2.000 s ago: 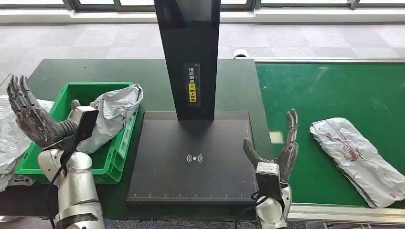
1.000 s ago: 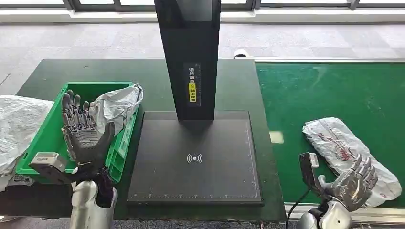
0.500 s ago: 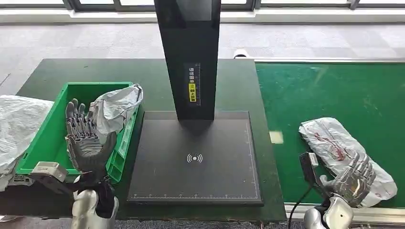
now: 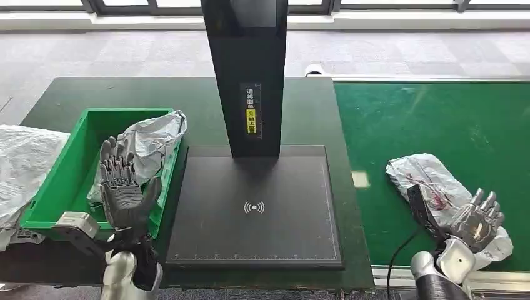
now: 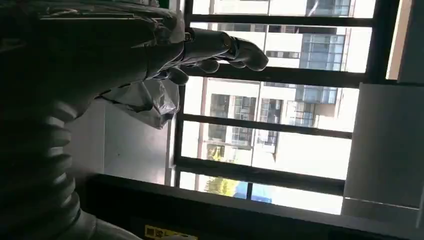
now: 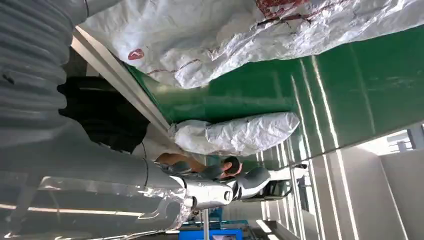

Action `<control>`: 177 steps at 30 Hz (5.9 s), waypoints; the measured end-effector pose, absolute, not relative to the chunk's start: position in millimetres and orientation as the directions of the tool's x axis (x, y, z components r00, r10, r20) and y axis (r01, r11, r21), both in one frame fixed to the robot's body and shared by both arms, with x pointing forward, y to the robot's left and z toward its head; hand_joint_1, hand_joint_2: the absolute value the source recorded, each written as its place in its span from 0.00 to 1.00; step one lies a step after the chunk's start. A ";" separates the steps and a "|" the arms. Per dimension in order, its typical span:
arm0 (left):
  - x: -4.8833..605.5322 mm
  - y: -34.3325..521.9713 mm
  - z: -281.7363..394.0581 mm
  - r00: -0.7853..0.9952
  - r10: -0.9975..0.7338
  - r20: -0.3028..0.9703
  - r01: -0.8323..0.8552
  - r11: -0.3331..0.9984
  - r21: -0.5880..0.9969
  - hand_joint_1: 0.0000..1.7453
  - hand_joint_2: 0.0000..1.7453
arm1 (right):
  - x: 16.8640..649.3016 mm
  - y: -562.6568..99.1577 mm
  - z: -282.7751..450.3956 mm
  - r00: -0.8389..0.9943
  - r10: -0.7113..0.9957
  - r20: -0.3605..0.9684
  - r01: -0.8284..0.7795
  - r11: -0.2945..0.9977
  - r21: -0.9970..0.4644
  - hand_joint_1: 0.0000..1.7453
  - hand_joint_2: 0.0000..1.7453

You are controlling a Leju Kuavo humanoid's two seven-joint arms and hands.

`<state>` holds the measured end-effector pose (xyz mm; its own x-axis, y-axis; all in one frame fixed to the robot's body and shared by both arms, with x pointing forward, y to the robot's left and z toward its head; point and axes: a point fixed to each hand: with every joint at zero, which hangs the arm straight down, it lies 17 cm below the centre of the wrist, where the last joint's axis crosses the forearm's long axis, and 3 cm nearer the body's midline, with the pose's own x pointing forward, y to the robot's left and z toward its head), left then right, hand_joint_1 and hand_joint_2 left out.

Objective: Moved the parcel from conveyor to table for the left to box.

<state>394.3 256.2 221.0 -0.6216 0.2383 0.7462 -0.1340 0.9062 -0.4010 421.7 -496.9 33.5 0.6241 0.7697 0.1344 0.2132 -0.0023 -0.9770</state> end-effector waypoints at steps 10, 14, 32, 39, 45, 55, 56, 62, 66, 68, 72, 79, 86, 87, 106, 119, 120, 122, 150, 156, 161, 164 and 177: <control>397.1 252.5 209.4 -0.597 0.246 0.764 -0.138 0.906 -0.399 0.00 1.00 | 422.8 -507.3 22.0 0.654 0.746 0.125 0.175 0.012 -0.985 0.00 1.00; 397.8 252.0 206.0 -0.589 0.242 0.771 -0.144 0.907 -0.395 0.00 1.00 | 419.8 -508.9 14.7 0.661 0.741 0.117 0.155 0.017 -0.988 0.00 1.00; 398.0 251.0 205.8 -0.587 0.229 0.777 -0.148 0.913 -0.381 0.00 1.00 | 416.2 -496.8 -43.2 0.701 0.693 0.169 0.030 0.208 -0.978 0.00 1.00; 398.3 248.1 204.6 -0.584 0.238 0.776 -0.134 0.915 -0.381 0.00 1.00 | 416.7 -493.6 -52.4 0.716 0.678 0.167 -0.009 0.249 -0.969 0.00 1.00; 399.1 243.0 202.5 -0.576 0.242 0.781 -0.116 0.921 -0.371 0.00 1.00 | 404.2 -499.6 -68.4 0.768 0.614 0.182 -0.035 0.324 -0.945 0.01 1.00; 401.3 238.1 193.3 -0.555 0.254 0.792 -0.108 0.922 -0.371 0.00 1.00 | 396.2 -504.3 -78.8 0.808 0.552 0.208 -0.034 0.395 -0.918 0.01 1.00; 401.4 237.7 192.6 -0.553 0.255 0.793 -0.107 0.922 -0.371 0.00 1.00 | 395.8 -504.3 -79.3 0.808 0.551 0.207 -0.035 0.397 -0.917 0.01 1.00; 402.1 236.6 190.0 -0.547 0.256 0.797 -0.107 0.923 -0.371 0.00 1.00 | 392.8 -502.8 -83.8 0.811 0.550 0.201 -0.049 0.406 -0.913 1.00 1.00; 402.6 235.2 187.9 -0.542 0.259 0.799 -0.104 0.923 -0.370 0.00 1.00 | 391.8 -502.5 -85.0 0.808 0.559 0.189 -0.062 0.399 -0.915 1.00 1.00; 402.9 234.0 186.8 -0.539 0.257 0.802 -0.102 0.925 -0.365 0.00 1.00 | 391.5 -503.4 -84.6 0.807 0.562 0.183 -0.065 0.392 -0.918 1.00 1.00; 403.4 232.6 184.4 -0.533 0.254 0.807 -0.102 0.928 -0.359 0.00 1.00 | 393.0 -505.0 -80.5 0.800 0.575 0.169 -0.066 0.364 -0.929 1.00 1.00; 403.6 234.4 183.6 -0.532 0.246 0.810 -0.115 0.927 -0.357 0.00 1.00 | 405.5 -502.9 -61.7 0.748 0.639 0.181 -0.010 0.283 -0.959 1.00 1.00; 403.5 236.3 183.1 -0.532 0.240 0.812 -0.127 0.926 -0.356 0.00 1.00 | 419.8 -487.9 -41.4 0.678 0.706 0.203 0.060 0.222 -0.973 1.00 1.00; 403.5 236.7 183.2 -0.532 0.239 0.812 -0.128 0.926 -0.356 0.00 1.00 | 422.8 -484.7 -35.3 0.658 0.723 0.208 0.079 0.209 -0.975 1.00 1.00; 403.3 237.5 185.0 -0.536 0.227 0.813 -0.134 0.928 -0.348 0.00 1.00 | 440.5 -355.0 138.9 0.169 0.884 0.435 0.574 0.271 -0.773 1.00 1.00; 405.0 232.2 179.5 -0.520 0.218 0.826 -0.130 0.935 -0.329 0.00 1.00 | 421.8 -271.4 234.5 -0.165 0.890 0.426 0.692 0.412 -0.593 1.00 1.00; 405.2 232.0 178.8 -0.518 0.215 0.828 -0.132 0.936 -0.327 0.00 1.00 | 419.1 -261.5 242.5 -0.205 0.884 0.420 0.695 0.434 -0.574 1.00 1.00; 405.5 231.7 178.1 -0.517 0.215 0.829 -0.133 0.936 -0.326 0.00 1.00 | 416.3 -245.7 251.3 -0.252 0.877 0.409 0.691 0.459 -0.559 1.00 1.00; 406.9 225.0 172.5 -0.502 0.222 0.836 -0.114 0.941 -0.318 0.00 1.00 | 422.4 -51.2 88.5 -0.366 0.486 0.793 -0.135 0.816 -0.562 1.00 1.00; 407.0 226.0 172.1 -0.501 0.218 0.838 -0.121 0.941 -0.317 0.00 1.00 | 421.7 -50.1 53.3 -0.287 0.516 0.807 -0.191 0.795 -0.576 1.00 1.00; 407.0 226.0 172.1 -0.501 0.218 0.838 -0.121 0.941 -0.317 0.00 1.00 | 421.7 -49.5 43.9 -0.270 0.522 0.809 -0.209 0.789 -0.579 1.00 1.00; 407.0 225.9 172.2 -0.501 0.218 0.838 -0.121 0.941 -0.317 0.00 1.00 | 423.0 -51.5 37.6 -0.246 0.533 0.810 -0.215 0.785 -0.582 1.00 1.00; 407.8 223.8 174.7 -0.502 0.158 0.851 -0.144 0.954 -0.262 0.00 1.00 | 427.9 -79.4 42.7 -0.240 0.547 0.802 -0.082 0.812 -0.578 0.00 1.00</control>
<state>407.8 223.8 174.7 -0.5015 0.1576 0.8507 -0.1439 0.9544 -0.2617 427.9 -79.4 42.7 -0.2398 0.5469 0.8021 -0.0820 0.8119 -0.5781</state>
